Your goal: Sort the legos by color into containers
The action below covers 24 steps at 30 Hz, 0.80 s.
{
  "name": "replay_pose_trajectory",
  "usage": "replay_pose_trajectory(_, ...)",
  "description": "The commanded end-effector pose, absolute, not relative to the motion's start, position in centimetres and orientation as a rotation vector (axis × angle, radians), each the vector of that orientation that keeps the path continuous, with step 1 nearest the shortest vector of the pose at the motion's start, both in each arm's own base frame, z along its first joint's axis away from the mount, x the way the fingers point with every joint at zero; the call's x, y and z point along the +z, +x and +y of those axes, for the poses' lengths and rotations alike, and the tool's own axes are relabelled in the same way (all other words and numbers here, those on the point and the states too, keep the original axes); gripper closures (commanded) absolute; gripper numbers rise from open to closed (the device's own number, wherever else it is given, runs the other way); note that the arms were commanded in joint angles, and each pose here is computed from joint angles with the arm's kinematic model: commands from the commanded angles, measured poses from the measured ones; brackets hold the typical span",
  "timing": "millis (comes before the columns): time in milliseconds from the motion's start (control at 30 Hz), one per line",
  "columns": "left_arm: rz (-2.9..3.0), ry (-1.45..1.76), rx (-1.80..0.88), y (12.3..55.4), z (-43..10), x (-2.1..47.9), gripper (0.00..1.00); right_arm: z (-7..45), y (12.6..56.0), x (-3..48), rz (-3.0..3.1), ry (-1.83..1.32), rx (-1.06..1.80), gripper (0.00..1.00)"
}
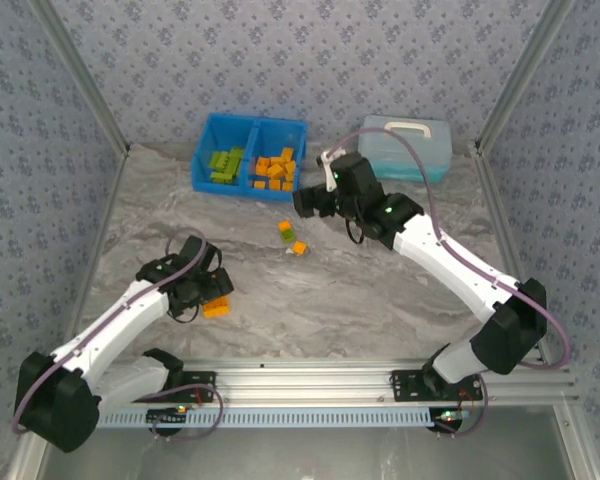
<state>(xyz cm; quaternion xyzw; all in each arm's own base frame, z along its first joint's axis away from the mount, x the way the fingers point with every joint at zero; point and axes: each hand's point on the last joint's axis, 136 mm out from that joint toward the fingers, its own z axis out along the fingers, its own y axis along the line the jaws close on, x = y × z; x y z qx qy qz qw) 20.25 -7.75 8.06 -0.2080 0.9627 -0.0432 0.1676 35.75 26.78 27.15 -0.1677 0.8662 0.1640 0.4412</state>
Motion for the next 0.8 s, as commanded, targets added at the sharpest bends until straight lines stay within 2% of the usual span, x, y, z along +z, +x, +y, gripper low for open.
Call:
replay_pose_trajectory(0, 2.708, -0.561, -0.189, 22.0, -9.2, 7.6, 0.01, 26.7, 34.3, 26.3, 2.175, -0.386, 0.457, 0.03)
replay_pose_trajectory(333, 2.724, -0.600, -0.087, 21.9, -8.3, 4.5, 0.02, 26.2, 34.0, 24.7, 2.217, -0.377, 0.429, 0.02)
replay_pose_trajectory(400, 2.742, -0.593, -0.069, 21.7, -8.2, 3.9, 0.08, 26.3, 34.0, 24.8, 2.218, -0.374, 0.433, 0.02)
replay_pose_trajectory(533, 2.759, -0.586, -0.056, 21.5, -8.2, 3.3, 0.27, 26.2, 34.0, 24.7, 2.223, -0.367, 0.430, 0.02)
replay_pose_trajectory(767, 2.769, -0.595, -0.014, 21.2, -7.7, 3.7, 0.46, 25.8, 33.5, 25.1, 2.225, -0.354, 0.430, 0.03)
